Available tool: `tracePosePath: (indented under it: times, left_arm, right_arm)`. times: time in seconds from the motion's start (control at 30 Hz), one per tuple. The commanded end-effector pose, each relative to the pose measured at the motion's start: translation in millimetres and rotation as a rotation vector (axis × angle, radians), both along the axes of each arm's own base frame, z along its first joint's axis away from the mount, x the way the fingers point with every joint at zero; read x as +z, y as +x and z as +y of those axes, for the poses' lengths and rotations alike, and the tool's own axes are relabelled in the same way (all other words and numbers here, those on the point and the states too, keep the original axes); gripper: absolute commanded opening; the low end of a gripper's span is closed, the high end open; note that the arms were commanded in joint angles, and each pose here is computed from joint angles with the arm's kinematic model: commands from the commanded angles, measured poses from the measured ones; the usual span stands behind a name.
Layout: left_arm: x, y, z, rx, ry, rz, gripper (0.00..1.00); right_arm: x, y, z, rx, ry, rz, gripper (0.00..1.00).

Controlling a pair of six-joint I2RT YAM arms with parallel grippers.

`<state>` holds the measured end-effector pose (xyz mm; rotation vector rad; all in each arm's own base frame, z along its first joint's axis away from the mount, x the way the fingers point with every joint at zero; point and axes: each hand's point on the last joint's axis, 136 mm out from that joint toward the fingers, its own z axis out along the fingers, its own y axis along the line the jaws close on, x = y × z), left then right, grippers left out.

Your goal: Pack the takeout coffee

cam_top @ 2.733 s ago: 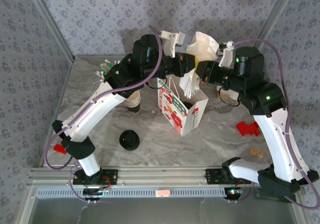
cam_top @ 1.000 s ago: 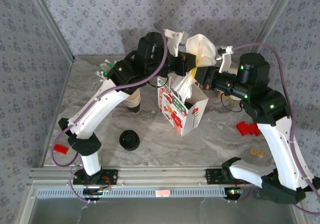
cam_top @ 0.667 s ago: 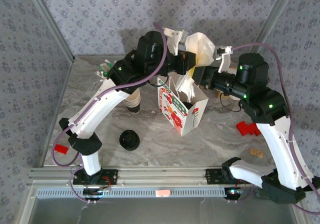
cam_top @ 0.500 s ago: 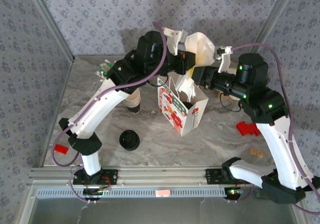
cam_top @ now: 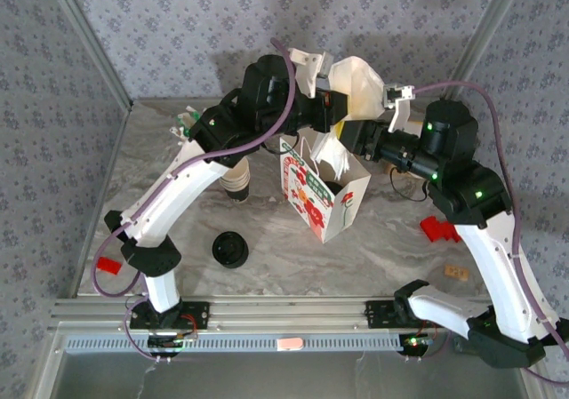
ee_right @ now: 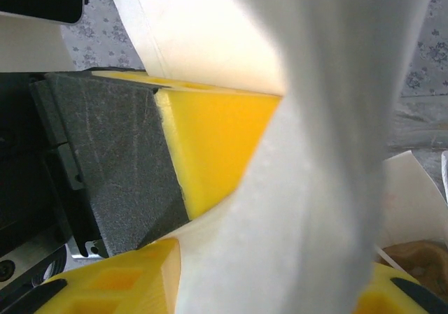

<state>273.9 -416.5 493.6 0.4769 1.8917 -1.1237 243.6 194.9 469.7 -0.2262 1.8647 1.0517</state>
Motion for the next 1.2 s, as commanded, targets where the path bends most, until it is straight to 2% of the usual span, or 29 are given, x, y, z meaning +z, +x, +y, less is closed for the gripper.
tracePosePath:
  times: [0.0, 0.7, 0.9, 1.17]
  left_arm:
    - [-4, -6, -6, -0.026, 0.021, -0.001, 0.09]
    - [-4, -5, -7, -0.027, 0.021, 0.001, 0.09]
    - [-1, -8, -10, -0.037, 0.016, -0.001, 0.09]
    - [-2, -9, -12, -0.041, 0.021, 0.002, 0.09]
  right_arm:
    - [30, -13, 5, 0.051, 0.064, -0.105, 0.43]
    - [37, -23, 7, 0.08, 0.086, -0.146, 0.5]
    - [29, -11, 3, 0.027, 0.066, -0.133, 0.54]
    - [28, -2, 7, 0.008, 0.018, -0.147, 0.54]
